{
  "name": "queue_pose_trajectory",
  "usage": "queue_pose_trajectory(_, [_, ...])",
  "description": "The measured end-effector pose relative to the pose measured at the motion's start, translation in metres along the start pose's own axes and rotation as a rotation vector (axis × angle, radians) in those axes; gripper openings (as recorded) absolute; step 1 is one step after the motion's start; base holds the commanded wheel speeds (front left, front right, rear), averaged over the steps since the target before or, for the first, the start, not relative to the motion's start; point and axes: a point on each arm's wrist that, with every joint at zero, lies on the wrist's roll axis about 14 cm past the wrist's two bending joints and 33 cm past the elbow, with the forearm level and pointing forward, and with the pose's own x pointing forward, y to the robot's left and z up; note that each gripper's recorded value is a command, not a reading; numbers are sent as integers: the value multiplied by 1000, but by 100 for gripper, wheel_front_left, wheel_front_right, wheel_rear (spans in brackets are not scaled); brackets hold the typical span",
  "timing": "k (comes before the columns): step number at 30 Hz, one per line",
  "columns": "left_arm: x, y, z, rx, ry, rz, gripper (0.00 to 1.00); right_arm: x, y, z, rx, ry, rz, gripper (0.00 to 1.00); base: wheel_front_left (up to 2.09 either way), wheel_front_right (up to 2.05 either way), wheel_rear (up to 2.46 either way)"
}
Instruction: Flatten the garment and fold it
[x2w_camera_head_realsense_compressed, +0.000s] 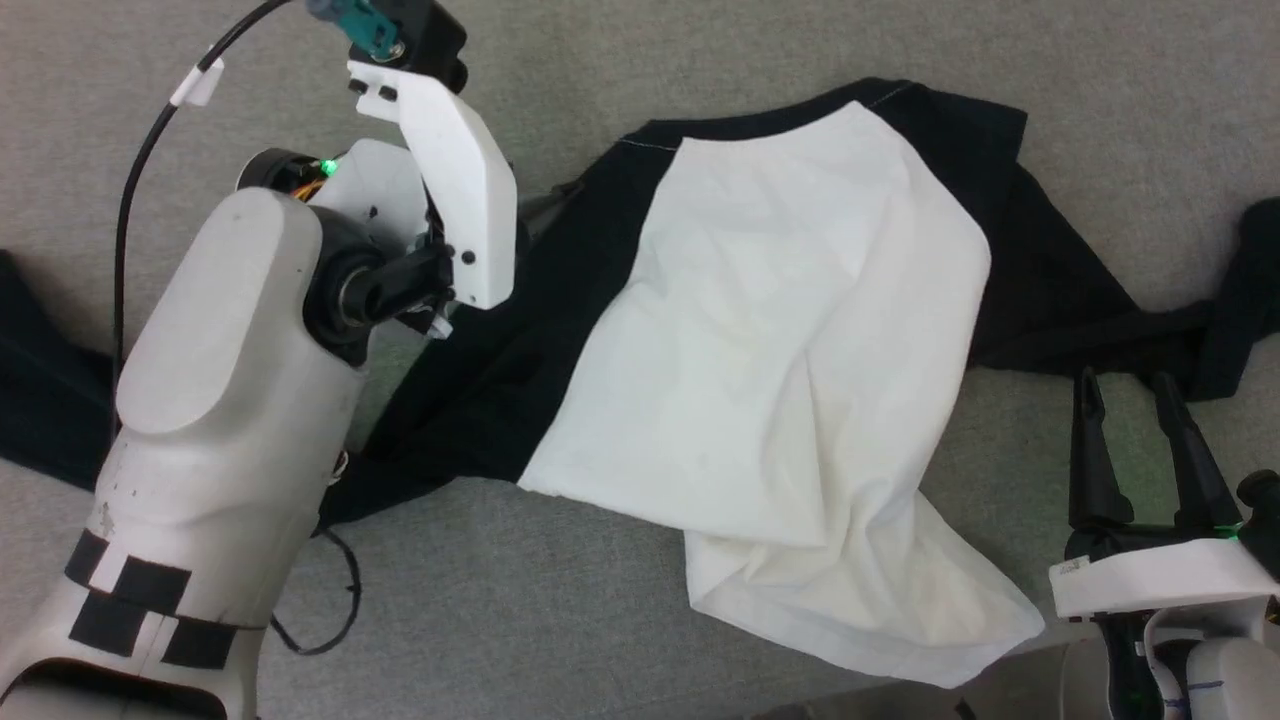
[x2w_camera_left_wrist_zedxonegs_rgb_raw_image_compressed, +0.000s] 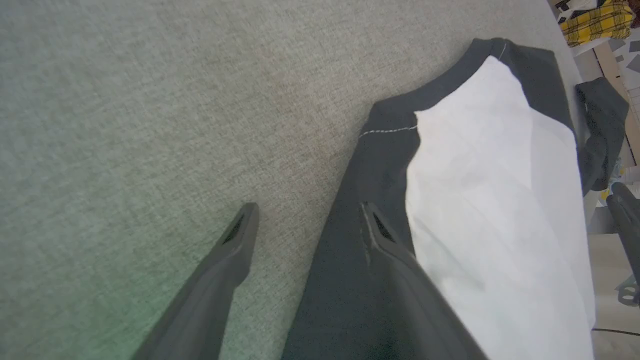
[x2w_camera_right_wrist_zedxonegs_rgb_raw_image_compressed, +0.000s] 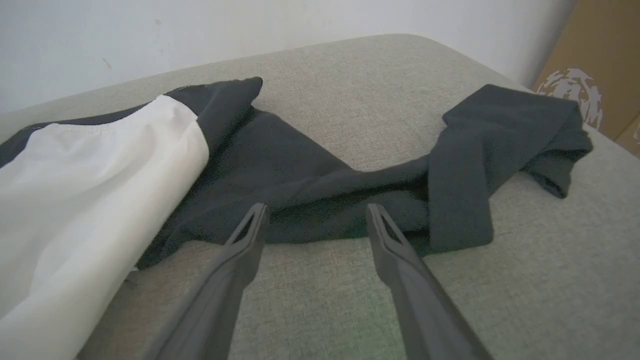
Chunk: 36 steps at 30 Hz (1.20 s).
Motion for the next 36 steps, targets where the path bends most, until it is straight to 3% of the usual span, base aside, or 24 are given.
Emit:
queue_pose_trajectory(7, [17, 6, -13, -13, 61, -20, 100, 2, -10, -6, -15, 18, -30, 100, 0, 0, 0])
queue_pose_trajectory(16, [15, 5, -20, -112, 178, -56, 100, 2, -19, -7, -25, 24, -57, 100, 0, 0, 0])
queue_pose_trajectory(20, [9, 2, -21, -171, 158, -78, 100, 2, -19, -8, -24, 27, -59, 100, 0, 0, 0])
queue_pose_trajectory(36, [-2, -7, -38, -203, 140, -98, 100, 1, -15, -3, -18, 12, -43, 100, 0, 0, 0])
